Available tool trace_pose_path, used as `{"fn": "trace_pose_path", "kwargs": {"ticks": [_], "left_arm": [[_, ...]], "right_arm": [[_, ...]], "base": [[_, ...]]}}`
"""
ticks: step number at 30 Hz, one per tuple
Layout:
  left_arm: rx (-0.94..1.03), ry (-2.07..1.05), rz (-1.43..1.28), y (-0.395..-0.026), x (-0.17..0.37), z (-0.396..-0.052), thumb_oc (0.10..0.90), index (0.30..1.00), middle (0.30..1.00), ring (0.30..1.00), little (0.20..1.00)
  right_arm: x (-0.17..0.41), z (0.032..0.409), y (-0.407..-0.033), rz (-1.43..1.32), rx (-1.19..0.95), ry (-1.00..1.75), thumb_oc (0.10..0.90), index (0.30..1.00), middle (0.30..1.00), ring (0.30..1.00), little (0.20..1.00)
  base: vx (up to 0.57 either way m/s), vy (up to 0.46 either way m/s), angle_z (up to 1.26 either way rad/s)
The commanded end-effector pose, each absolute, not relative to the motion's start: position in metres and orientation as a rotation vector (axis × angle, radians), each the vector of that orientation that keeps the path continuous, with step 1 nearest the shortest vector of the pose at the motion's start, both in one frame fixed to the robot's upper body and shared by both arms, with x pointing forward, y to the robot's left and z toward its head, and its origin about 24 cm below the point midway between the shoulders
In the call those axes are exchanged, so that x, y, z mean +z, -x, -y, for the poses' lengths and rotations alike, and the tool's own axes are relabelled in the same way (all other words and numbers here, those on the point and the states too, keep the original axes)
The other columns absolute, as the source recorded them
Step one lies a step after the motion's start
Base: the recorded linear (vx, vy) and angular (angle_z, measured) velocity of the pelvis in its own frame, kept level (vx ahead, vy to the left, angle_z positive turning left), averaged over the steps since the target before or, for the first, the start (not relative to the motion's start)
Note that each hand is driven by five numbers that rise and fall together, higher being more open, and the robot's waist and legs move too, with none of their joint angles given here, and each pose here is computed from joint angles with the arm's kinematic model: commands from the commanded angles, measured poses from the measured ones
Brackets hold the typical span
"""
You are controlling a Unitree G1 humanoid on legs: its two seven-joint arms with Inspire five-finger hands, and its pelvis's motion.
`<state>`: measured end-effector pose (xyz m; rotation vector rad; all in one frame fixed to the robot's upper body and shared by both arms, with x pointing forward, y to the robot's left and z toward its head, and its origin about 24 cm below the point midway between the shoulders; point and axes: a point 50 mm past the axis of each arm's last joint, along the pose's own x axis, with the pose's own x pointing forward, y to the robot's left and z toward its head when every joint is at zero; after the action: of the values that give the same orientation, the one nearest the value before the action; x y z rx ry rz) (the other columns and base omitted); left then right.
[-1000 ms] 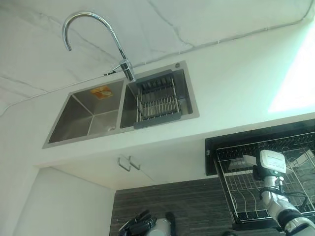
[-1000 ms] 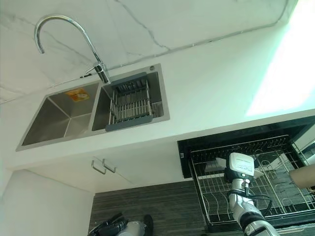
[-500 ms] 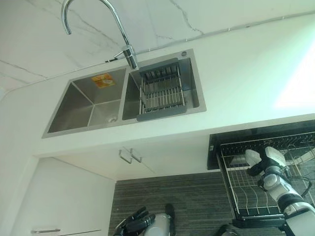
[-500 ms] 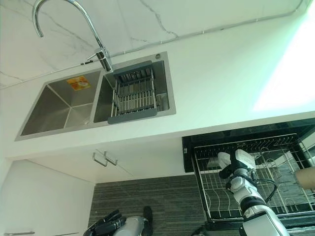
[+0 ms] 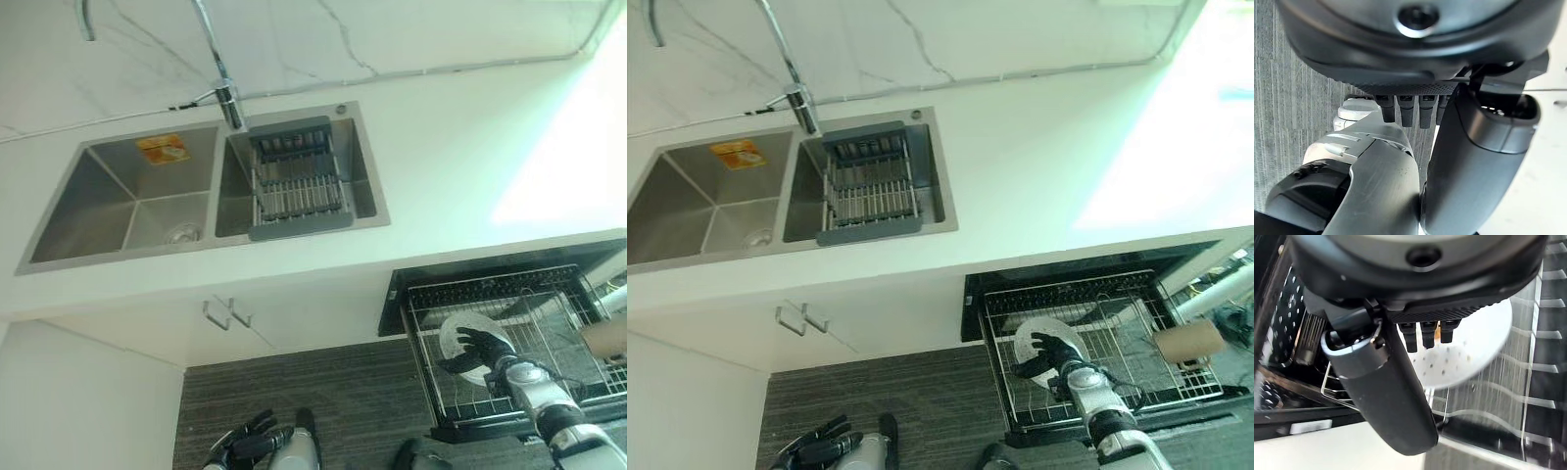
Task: Place the dishes in the dishwasher.
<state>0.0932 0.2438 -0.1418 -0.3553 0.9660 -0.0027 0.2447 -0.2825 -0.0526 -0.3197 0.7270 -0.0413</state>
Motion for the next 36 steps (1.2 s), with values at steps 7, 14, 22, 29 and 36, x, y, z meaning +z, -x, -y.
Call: {"fn": "trace_pose_path", "kwargs": {"ticks": [7,14,22,29,36], "left_arm": [[0.027,0.282,-1.117,-0.051,-0.149,-0.253,0.800,0.900,0.900,0.900,0.900],[0.098,0.303,-1.124,-0.041,-0.151,-0.254,0.800,0.900,0.900,0.900,0.900],[0.116,0.318,-1.109,-0.049,-0.154,-0.247,0.800,0.900,0.900,0.900,0.900],[0.090,0.300,-1.114,-0.059,-0.153,-0.244,0.800,0.900,0.900,0.900,0.900],[0.066,0.259,-1.147,-0.065,-0.152,-0.251,0.800,0.900,0.900,0.900,0.900]], "right_arm": [[0.012,0.285,-0.259,-0.413,-0.029,-0.075,0.800,0.900,0.900,0.900,0.900],[0.061,0.332,-0.232,-0.169,-0.294,-0.023,0.800,0.900,0.900,0.900,0.900],[0.071,0.379,-0.196,-0.140,-0.760,0.043,0.800,0.900,0.900,0.900,0.900],[0.010,0.371,-0.180,-0.360,-0.917,-0.170,0.400,0.300,0.300,0.300,0.300],[-0.069,0.357,-0.151,-0.740,-1.001,-0.376,0.400,0.300,0.300,0.300,0.300]], "base": [[0.03,0.030,-0.34],[0.02,0.035,-0.33],[-0.01,0.021,-0.23],[0.00,-0.007,-0.02],[0.00,-0.044,0.21]]}}
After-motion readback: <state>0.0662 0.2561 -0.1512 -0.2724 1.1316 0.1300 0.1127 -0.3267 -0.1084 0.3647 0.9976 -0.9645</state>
